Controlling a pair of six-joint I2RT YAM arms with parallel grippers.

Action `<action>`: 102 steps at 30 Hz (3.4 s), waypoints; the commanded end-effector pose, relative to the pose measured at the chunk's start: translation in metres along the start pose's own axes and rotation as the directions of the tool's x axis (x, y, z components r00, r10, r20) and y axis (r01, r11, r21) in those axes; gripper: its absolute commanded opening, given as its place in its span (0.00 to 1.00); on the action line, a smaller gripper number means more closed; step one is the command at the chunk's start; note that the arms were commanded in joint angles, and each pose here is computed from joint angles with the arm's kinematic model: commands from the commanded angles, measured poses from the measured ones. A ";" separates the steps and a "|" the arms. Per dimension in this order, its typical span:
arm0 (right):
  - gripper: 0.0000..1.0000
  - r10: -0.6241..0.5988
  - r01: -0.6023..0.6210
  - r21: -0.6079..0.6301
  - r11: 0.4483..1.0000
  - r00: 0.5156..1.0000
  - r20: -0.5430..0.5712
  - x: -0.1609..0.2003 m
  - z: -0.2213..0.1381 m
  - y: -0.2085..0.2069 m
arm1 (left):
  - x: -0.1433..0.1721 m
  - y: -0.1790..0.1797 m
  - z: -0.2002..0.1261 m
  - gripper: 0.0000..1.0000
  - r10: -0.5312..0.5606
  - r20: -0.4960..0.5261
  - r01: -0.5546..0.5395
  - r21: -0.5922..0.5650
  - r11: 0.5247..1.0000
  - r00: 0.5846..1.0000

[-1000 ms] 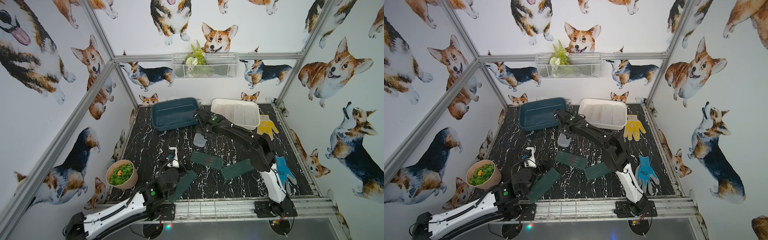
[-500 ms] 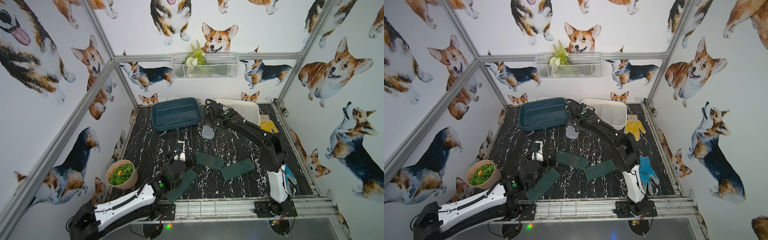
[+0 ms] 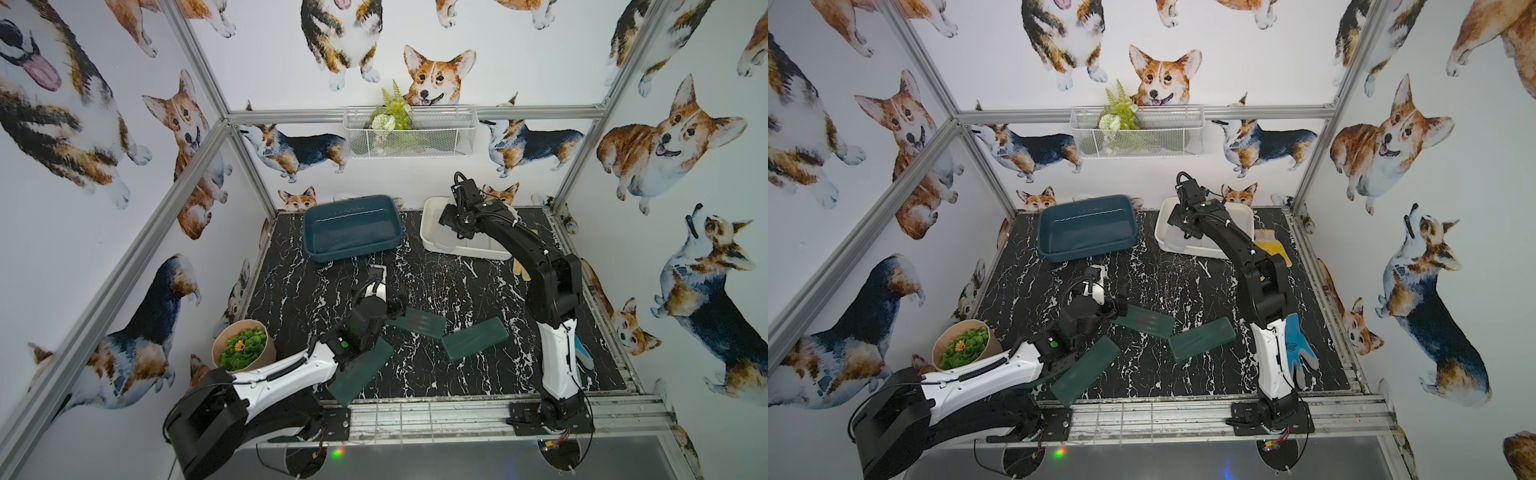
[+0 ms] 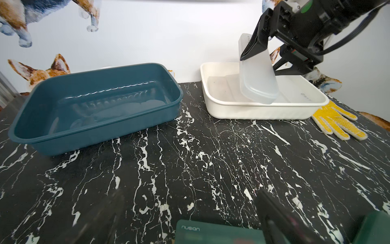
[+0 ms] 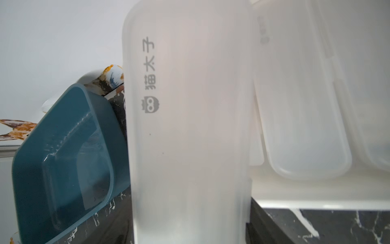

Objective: Place the pencil cases by color into the storage box
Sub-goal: Place the pencil case at the storage box.

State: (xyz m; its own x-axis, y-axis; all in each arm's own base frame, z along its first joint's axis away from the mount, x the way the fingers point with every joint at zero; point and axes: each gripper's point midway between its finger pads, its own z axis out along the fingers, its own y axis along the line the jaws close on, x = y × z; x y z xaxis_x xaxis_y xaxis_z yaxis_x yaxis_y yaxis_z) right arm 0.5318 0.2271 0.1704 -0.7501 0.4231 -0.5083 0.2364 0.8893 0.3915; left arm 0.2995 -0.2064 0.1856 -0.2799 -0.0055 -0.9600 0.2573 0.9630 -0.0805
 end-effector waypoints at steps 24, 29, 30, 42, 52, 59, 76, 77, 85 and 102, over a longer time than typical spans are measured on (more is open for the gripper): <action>0.74 -0.187 0.192 -0.030 0.981 0.974 0.131 -0.055 0.090 0.002 | 0.002 -0.002 0.027 0.99 -0.023 -0.005 0.023 0.059 0.998 1.000; 0.74 -0.209 0.210 0.004 0.978 0.972 0.111 -0.052 0.095 -0.010 | 0.002 -0.001 0.027 0.99 -0.026 -0.004 0.027 0.059 0.998 1.000; 0.74 -0.212 0.212 0.009 0.977 0.972 0.106 -0.051 0.096 -0.011 | 0.002 -0.001 0.027 0.99 -0.029 -0.005 0.029 0.060 0.998 1.000; 0.75 -0.224 0.223 0.034 0.974 0.974 0.021 -0.038 0.104 -0.028 | 0.006 0.000 0.026 0.99 -0.035 -0.009 0.036 0.062 0.997 0.999; 0.77 -0.236 0.237 0.052 0.970 0.972 -0.018 -0.029 0.112 -0.035 | 0.007 0.000 0.026 0.99 -0.038 -0.010 0.039 0.063 0.997 0.999; 0.80 -0.244 0.245 0.080 0.966 0.970 -0.013 -0.032 0.108 -0.039 | 0.007 0.000 0.026 0.99 -0.038 -0.012 0.038 0.062 0.997 0.999; 0.95 -0.264 0.261 0.063 0.963 0.963 0.054 -0.059 0.070 -0.026 | 0.000 -0.001 0.026 0.99 -0.037 -0.006 0.037 0.060 0.998 0.999; 0.95 -0.266 0.263 0.059 0.963 0.962 0.062 -0.062 0.064 -0.024 | -0.001 -0.002 0.027 0.99 -0.034 -0.006 0.034 0.059 0.998 0.999; 0.94 -0.291 0.296 -0.045 0.954 0.953 0.088 -0.061 0.017 -0.008 | -0.017 0.011 0.031 0.99 -0.032 -0.014 0.033 0.019 0.999 0.999; 0.95 -0.443 0.525 -0.273 0.806 0.842 0.309 0.027 -0.074 0.018 | -0.053 0.082 0.142 0.99 -0.015 -0.216 -0.017 -0.145 0.989 0.976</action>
State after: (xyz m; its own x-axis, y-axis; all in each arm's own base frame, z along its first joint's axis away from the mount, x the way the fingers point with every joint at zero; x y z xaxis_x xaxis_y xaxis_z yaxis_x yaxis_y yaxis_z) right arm 0.4710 0.2285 0.1984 -0.6558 0.0593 -0.7526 -0.2841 0.9042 0.3188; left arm 0.4529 -0.1627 0.2085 -0.4029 -0.0218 -0.9150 0.0974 0.9930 -0.0666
